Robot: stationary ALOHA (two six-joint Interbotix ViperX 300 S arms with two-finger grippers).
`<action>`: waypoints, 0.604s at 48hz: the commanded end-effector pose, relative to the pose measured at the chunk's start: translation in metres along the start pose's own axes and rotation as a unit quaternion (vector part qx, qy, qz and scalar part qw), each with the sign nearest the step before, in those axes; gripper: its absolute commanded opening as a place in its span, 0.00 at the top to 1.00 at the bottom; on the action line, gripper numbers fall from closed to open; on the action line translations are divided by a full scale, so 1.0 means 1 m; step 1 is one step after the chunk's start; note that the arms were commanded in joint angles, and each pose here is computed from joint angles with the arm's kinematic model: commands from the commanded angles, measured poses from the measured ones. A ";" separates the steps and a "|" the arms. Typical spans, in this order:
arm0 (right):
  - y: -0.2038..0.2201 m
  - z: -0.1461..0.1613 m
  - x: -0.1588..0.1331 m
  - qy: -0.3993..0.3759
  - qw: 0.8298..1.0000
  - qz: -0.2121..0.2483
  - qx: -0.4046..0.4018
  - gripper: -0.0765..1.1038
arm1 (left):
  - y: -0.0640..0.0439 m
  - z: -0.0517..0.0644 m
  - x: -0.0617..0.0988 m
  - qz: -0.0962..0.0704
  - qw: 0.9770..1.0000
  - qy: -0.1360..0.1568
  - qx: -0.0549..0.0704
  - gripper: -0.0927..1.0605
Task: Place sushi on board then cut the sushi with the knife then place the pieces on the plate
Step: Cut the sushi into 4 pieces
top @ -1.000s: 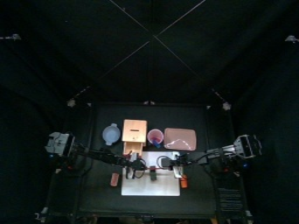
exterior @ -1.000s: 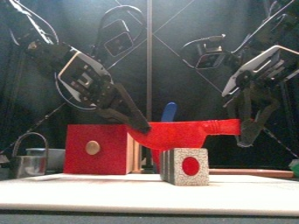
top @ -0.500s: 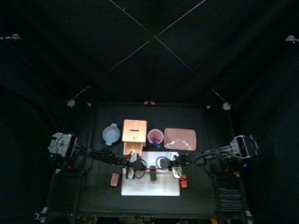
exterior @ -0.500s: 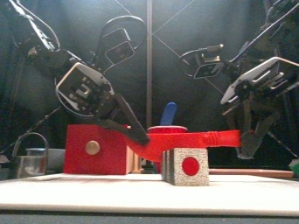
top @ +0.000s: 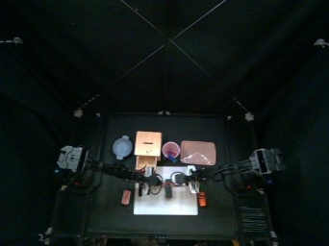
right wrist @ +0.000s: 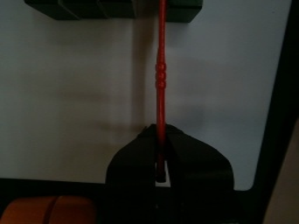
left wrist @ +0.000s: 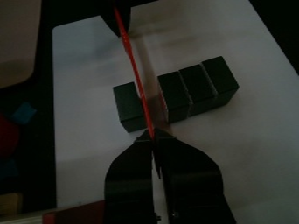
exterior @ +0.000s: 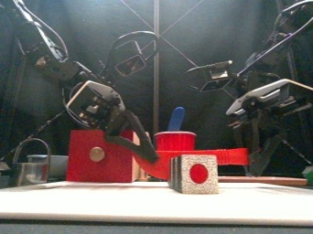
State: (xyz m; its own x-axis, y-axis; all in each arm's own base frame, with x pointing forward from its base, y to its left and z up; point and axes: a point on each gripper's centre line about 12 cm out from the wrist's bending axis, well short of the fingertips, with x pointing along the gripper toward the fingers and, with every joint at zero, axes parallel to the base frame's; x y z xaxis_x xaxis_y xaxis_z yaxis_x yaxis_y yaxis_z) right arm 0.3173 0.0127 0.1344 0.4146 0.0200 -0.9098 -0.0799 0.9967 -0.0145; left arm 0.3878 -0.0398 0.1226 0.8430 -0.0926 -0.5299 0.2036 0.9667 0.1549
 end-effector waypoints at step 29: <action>0.031 0.029 -0.025 -0.050 0.998 0.031 -0.019 0.65 | -0.026 0.027 -0.006 -0.023 0.999 -0.037 0.012 0.66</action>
State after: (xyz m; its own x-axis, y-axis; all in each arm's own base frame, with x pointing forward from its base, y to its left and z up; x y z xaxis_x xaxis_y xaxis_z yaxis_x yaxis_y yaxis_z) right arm 0.3182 0.0463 0.1498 0.4299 0.0884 -0.8986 -0.1407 0.9896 0.0301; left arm 0.3826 -0.0685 0.1334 0.8477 -0.1500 -0.5088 0.2510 0.9584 0.1357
